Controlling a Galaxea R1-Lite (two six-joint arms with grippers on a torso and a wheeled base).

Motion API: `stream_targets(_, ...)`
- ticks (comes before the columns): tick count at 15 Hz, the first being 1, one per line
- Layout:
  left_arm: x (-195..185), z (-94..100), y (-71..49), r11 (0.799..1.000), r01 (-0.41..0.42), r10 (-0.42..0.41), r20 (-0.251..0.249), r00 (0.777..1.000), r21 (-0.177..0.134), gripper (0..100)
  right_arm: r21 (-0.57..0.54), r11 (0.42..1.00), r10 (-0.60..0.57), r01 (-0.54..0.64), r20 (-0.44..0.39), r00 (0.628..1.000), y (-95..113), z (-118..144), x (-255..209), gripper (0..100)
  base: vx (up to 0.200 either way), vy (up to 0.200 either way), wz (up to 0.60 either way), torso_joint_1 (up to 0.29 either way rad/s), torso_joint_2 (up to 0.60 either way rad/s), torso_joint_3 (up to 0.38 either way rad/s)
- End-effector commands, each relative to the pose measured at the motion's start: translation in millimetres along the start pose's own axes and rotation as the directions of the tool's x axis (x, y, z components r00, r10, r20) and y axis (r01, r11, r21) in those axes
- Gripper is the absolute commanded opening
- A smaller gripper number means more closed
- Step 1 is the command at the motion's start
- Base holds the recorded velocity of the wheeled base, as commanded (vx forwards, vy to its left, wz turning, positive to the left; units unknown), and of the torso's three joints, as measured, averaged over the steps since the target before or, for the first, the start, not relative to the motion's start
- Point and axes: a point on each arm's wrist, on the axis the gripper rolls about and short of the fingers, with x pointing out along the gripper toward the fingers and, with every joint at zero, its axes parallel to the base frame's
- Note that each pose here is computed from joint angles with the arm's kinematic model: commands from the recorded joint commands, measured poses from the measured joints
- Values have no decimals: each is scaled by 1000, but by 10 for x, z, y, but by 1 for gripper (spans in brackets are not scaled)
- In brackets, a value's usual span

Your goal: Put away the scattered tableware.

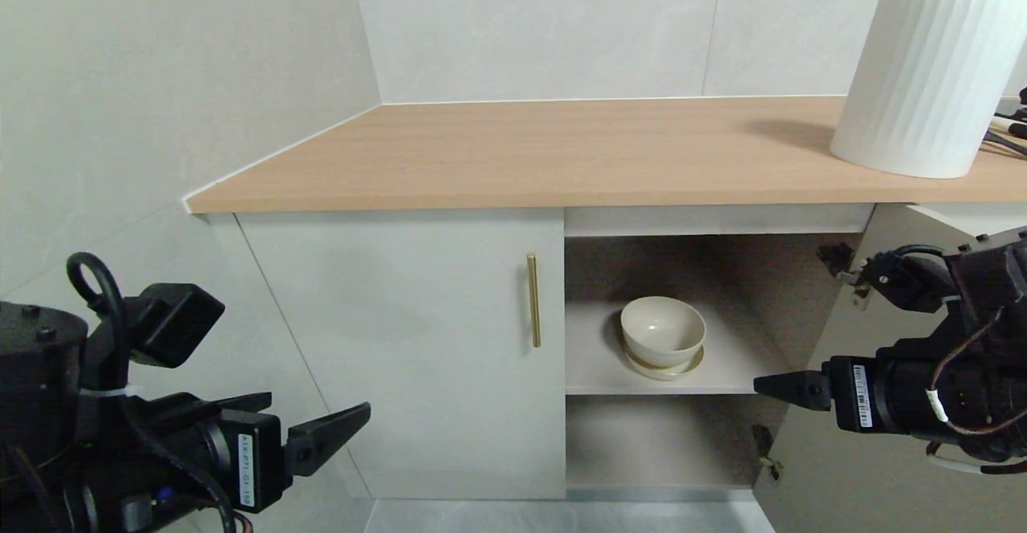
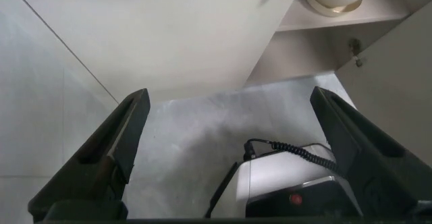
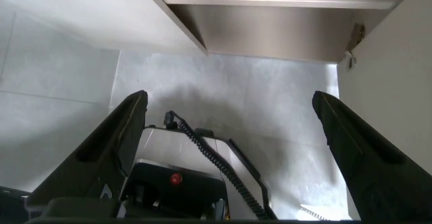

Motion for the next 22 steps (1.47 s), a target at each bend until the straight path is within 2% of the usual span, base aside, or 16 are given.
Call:
stream_targets(1,75,-20,-10,1000,-13,13,-29,999,5,100,-6,1000,7,-7,-1,1000,17,-11,-10,100,-200,0,0,12,2,-7)
stream_targets(6,140,-42,-17,1000,-21,21,-56,998,11,100,-7,1000,7,-7,-4,1000,19,-16,-5,100,-200,0,0,0,0,1)
stream_targets(14,144,-47,-16,1000,-22,22,-59,998,13,100,-14,1000,11,-11,-12,1000,30,-39,-2,100,-200,0,0,4,3,2)
stream_targets(17,142,-54,-14,1000,-22,23,-60,998,15,100,-14,1000,12,-12,-10,1000,30,-39,-6,100,0,0,0,0,0,0)
stream_targets(18,133,-62,-9,1000,-21,22,-59,998,20,100,-14,1000,11,-11,-12,1000,29,-40,-6,100,0,0,0,0,0,0)
stream_targets(19,118,-70,-4,999,-18,20,-57,998,39,100,-14,1000,10,-11,-13,1000,28,-44,-5,100,0,0,0,0,0,0)
stream_targets(22,128,-73,-5,999,-20,23,-60,998,44,100,-14,1000,10,-11,-13,1000,28,-44,-5,100,0,0,0,0,0,0)
